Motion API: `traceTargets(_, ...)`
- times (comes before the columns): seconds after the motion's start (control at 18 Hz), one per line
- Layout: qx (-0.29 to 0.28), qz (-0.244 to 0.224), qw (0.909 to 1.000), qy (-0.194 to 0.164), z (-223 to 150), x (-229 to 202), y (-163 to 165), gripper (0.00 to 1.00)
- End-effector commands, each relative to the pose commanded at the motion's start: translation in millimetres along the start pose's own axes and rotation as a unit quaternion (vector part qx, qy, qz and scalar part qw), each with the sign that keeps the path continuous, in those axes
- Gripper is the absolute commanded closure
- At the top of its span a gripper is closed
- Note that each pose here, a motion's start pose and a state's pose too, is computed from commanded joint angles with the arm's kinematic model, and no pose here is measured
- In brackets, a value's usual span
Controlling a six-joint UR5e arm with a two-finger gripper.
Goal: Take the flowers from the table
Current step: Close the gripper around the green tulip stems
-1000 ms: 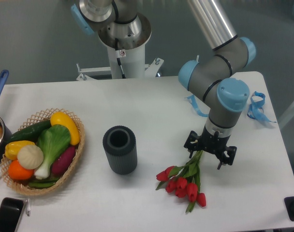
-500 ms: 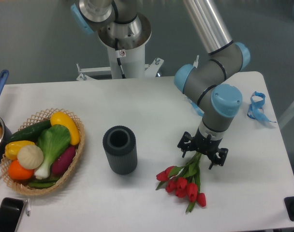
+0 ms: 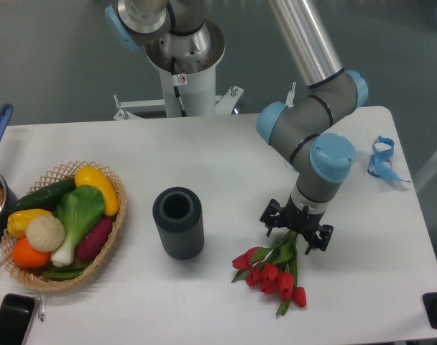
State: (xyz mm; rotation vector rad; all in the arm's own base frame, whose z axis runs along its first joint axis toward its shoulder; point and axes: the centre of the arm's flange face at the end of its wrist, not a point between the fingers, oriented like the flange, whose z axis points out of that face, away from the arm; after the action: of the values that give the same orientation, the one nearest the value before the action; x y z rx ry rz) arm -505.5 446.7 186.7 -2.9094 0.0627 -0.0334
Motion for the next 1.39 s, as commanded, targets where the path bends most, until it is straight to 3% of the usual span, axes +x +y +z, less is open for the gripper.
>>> traceTargets(0.22,-0.001,0.004,1.0000,0.003,3.0,5.9,-0.9,0.01)
traceTargets(0.94,-0.008,0.006,0.9999,-0.003,1.7,5.9,-1.6,0.51)
traceTargets(1.39,-0.005,0.005,1.0000,-0.007,-2.4,2.4,-3.5,0.63)
